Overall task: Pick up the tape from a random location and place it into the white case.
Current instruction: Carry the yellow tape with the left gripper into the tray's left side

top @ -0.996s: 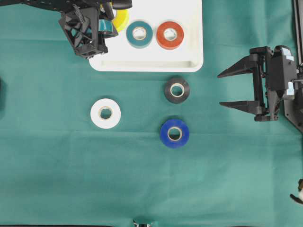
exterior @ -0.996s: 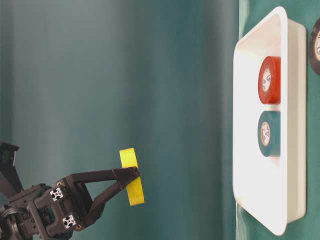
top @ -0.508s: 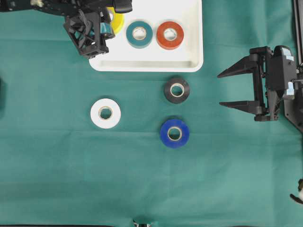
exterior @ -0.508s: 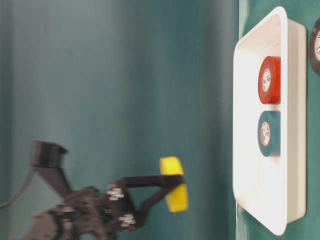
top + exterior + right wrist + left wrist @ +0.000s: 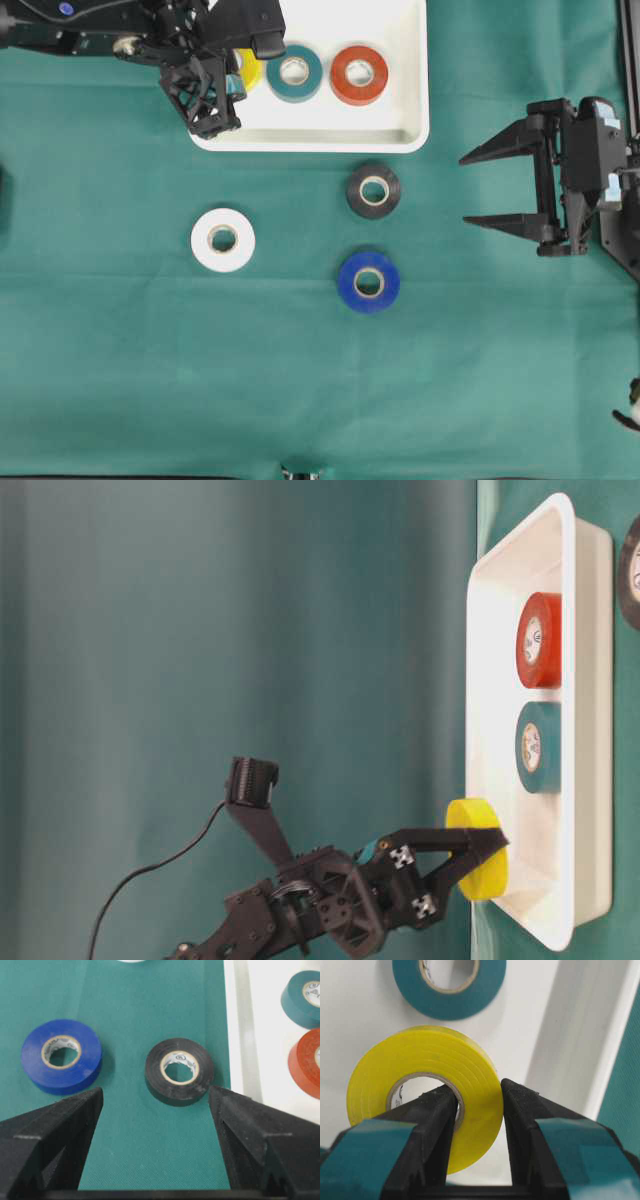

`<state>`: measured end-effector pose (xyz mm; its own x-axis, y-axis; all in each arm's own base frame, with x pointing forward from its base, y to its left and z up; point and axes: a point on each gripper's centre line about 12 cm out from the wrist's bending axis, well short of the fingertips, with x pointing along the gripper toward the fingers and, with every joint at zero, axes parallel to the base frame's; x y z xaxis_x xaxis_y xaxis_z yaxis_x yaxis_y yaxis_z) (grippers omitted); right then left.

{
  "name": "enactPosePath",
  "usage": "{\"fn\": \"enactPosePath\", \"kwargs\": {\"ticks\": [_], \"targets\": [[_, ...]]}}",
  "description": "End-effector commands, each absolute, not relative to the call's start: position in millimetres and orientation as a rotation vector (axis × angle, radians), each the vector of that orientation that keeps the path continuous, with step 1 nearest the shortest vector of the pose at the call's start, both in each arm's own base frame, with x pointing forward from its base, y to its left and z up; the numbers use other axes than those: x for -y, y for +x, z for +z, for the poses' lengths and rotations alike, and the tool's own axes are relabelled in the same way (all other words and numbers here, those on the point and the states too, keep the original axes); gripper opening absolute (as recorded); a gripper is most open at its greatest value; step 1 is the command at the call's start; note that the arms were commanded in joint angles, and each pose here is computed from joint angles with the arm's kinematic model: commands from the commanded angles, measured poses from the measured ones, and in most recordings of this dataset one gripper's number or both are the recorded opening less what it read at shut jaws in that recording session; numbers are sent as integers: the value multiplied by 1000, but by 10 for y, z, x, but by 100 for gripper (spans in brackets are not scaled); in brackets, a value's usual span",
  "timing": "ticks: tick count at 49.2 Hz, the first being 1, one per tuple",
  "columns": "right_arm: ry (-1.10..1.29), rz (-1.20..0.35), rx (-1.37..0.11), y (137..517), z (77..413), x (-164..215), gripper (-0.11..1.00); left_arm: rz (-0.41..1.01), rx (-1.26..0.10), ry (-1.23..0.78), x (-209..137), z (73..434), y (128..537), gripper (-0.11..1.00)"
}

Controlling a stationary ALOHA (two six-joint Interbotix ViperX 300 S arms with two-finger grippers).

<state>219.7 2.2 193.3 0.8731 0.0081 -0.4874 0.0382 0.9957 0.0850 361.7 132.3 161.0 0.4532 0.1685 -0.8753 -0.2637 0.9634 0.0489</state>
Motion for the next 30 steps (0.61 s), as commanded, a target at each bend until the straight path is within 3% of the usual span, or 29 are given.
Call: {"fn": "enactPosePath", "kwargs": {"ticks": [1,30], "targets": [[90,-14,-482,2243,2019,-21,82,273,-1035,-93,-1353,1648,3665,24],[82,-12,-482,2243,2019,-21,82,271,-1062,-97,-1367,1490,3668,24]]}}
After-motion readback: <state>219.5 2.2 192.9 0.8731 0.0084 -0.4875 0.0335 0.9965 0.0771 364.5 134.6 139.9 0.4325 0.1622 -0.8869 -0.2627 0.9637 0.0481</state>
